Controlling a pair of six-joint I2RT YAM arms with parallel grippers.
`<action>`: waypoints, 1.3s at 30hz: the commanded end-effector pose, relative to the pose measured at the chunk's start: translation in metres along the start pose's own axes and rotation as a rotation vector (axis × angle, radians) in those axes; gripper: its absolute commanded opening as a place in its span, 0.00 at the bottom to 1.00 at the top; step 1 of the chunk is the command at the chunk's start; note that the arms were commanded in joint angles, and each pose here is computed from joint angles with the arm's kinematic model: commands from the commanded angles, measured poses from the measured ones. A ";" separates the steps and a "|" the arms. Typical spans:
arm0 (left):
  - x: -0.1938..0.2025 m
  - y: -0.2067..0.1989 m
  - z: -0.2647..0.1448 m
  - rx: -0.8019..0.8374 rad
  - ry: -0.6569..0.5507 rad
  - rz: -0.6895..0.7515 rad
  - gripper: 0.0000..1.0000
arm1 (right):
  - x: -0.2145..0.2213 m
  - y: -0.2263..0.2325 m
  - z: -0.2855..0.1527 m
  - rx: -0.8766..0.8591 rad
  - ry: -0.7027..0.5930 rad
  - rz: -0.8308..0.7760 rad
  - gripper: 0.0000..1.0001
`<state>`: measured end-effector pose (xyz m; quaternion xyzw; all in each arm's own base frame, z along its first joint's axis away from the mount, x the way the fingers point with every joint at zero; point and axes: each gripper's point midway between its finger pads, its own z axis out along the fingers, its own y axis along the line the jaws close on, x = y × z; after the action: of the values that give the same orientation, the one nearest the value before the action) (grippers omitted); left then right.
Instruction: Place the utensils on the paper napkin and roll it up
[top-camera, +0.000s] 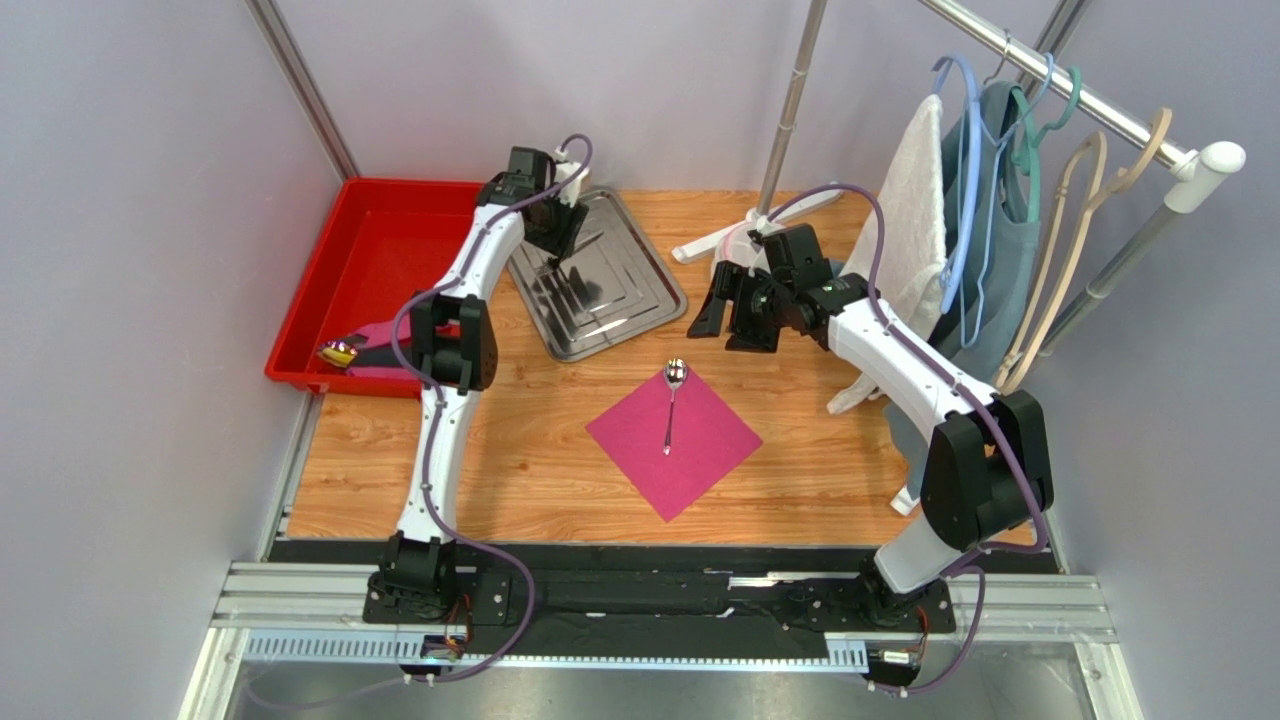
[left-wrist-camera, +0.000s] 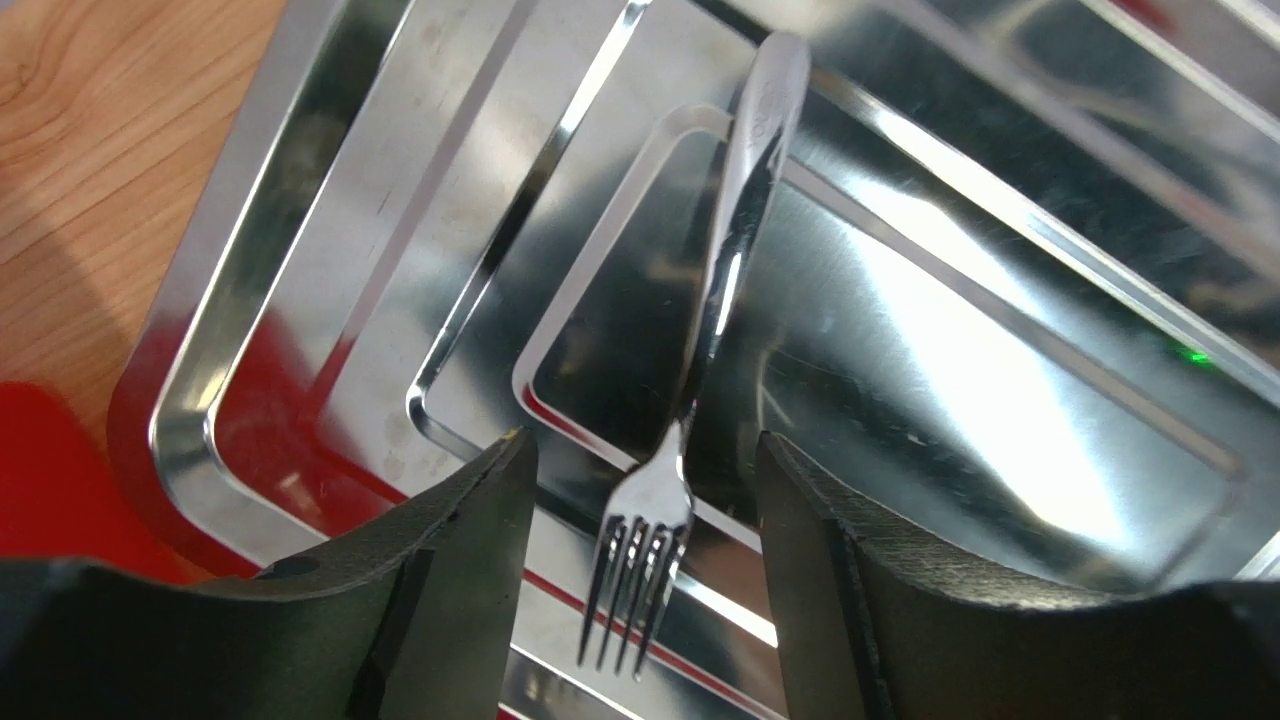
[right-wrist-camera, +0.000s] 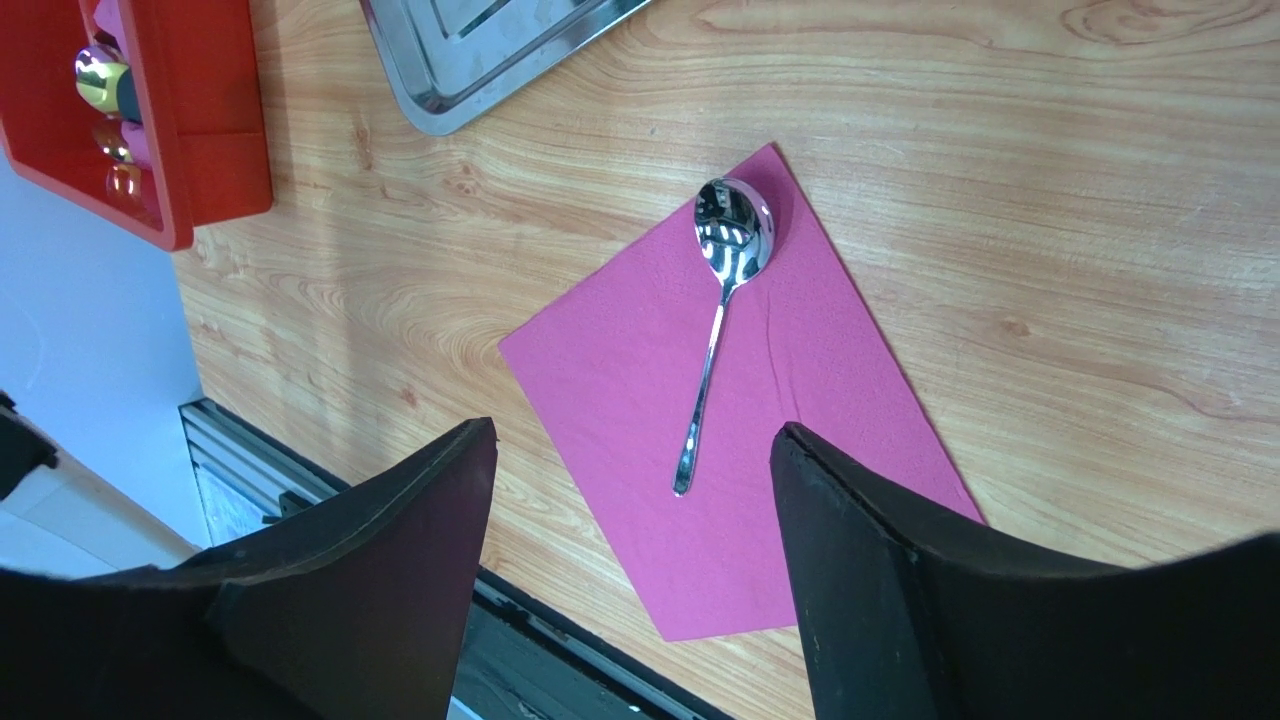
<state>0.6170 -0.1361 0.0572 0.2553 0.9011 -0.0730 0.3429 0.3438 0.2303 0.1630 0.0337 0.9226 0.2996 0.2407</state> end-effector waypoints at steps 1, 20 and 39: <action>0.010 0.005 0.008 -0.032 0.055 0.168 0.61 | -0.015 0.009 -0.012 -0.041 -0.061 0.006 0.71; 0.021 -0.026 0.027 -0.016 0.131 0.503 0.00 | -0.024 -0.003 -0.014 -0.058 -0.059 0.065 0.65; -0.014 -0.097 -0.145 0.121 -0.150 0.830 0.00 | -0.034 0.045 -0.042 -0.321 -0.010 -0.199 0.73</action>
<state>0.5170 -0.1716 0.1332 0.5420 0.7669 0.0075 0.3436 0.3447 0.2339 0.1907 -0.0244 0.8908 0.3883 0.2346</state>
